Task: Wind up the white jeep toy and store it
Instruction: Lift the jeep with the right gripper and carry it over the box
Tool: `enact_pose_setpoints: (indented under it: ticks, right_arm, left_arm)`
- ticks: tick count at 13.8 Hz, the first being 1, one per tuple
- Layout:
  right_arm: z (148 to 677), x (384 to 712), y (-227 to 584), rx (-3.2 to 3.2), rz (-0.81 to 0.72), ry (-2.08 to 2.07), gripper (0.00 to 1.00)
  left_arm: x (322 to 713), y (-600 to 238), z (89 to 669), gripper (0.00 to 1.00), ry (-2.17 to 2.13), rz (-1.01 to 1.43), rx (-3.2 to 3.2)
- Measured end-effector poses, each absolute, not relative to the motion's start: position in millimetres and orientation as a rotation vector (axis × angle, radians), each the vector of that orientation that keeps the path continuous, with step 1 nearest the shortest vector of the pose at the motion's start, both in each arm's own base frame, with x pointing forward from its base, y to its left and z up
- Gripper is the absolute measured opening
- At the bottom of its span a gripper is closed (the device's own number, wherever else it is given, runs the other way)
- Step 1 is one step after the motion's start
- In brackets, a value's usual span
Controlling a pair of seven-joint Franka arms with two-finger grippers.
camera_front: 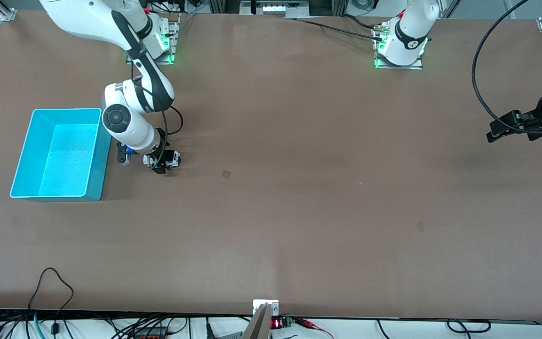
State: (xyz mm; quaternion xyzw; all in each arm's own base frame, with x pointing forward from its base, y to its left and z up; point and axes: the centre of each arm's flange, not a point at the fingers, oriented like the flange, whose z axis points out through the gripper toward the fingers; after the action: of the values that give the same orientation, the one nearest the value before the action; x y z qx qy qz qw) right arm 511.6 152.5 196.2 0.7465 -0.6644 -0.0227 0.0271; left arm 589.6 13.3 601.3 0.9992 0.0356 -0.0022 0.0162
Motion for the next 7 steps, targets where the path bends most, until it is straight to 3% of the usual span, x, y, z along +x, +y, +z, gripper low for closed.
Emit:
enact_pose_setpoints:
  ticks: [3,7]
  right_arm:
    - [196.8,512.1,152.6,2.334,-0.070,-2.022,0.56]
    - [198.9,512.8,152.6,2.377,-0.070,-1.976,0.52]
  left_arm:
    - [589.3,13.4,601.7,1.00,0.111,-0.006,3.107]
    - [589.2,14.3,600.8,1.00,0.113,-0.009,3.107]
